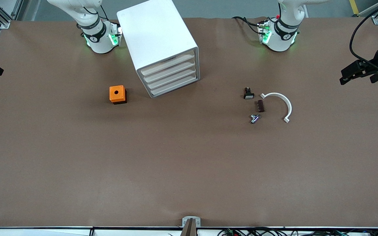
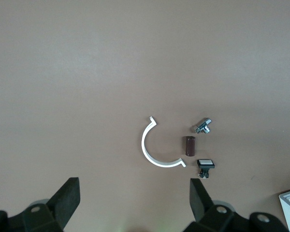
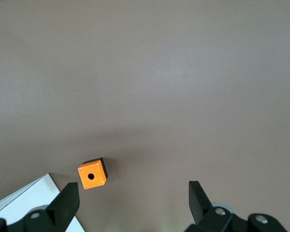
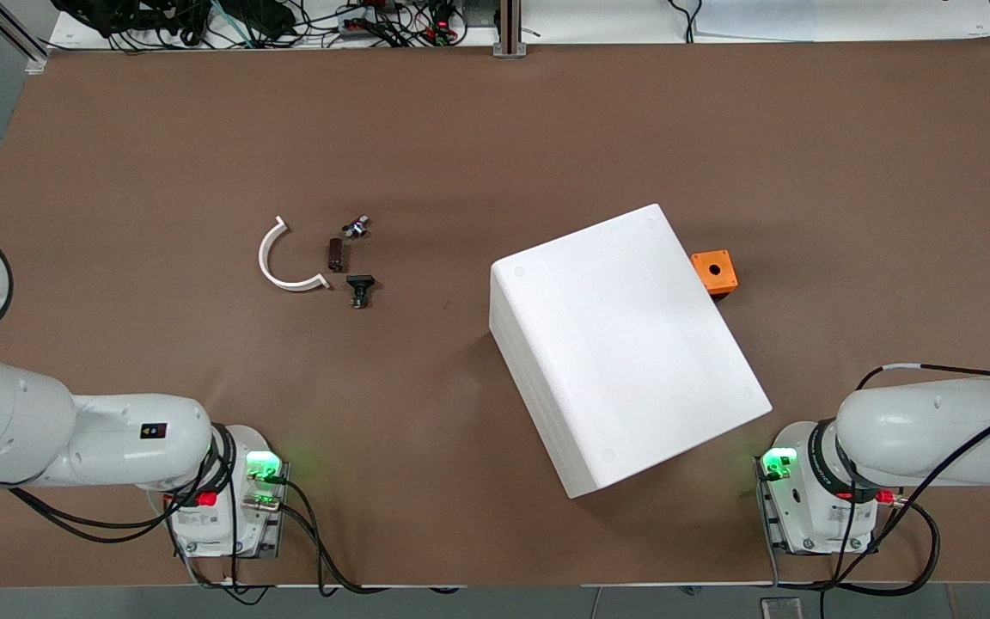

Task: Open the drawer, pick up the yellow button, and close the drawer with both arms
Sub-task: 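Move the left gripper toward the white drawer cabinet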

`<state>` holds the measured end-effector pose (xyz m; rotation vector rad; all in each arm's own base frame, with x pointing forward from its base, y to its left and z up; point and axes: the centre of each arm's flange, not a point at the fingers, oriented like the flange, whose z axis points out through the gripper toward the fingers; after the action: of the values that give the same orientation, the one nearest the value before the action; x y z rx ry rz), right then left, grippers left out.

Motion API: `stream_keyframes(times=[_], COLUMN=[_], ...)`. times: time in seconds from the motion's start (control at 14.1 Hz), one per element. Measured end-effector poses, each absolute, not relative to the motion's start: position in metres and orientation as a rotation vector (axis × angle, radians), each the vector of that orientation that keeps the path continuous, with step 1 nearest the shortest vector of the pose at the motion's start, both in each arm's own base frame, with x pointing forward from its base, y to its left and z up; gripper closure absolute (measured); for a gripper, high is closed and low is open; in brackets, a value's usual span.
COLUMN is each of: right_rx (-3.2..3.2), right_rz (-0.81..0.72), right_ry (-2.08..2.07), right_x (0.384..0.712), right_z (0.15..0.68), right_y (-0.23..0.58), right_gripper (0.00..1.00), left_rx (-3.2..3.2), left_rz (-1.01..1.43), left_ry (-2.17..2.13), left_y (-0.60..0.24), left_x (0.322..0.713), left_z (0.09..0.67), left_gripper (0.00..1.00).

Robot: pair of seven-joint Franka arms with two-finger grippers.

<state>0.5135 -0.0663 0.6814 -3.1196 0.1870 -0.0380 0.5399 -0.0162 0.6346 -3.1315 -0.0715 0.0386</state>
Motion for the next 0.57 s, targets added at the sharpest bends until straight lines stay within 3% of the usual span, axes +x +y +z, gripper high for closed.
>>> stream_keyframes(times=[0.57], right_rx=[-3.122], right_rz=[-0.038], right_ry=[0.162], right_x=[0.5127], right_z=[0.6813], right_y=[-0.0725], right_gripper=[0.00], left_rx=[-3.172], left_rz=[0.042], left_ry=[-0.074], left_y=[-0.0195], left_x=[0.5398], left_z=[0.6348], left_gripper=[0.00])
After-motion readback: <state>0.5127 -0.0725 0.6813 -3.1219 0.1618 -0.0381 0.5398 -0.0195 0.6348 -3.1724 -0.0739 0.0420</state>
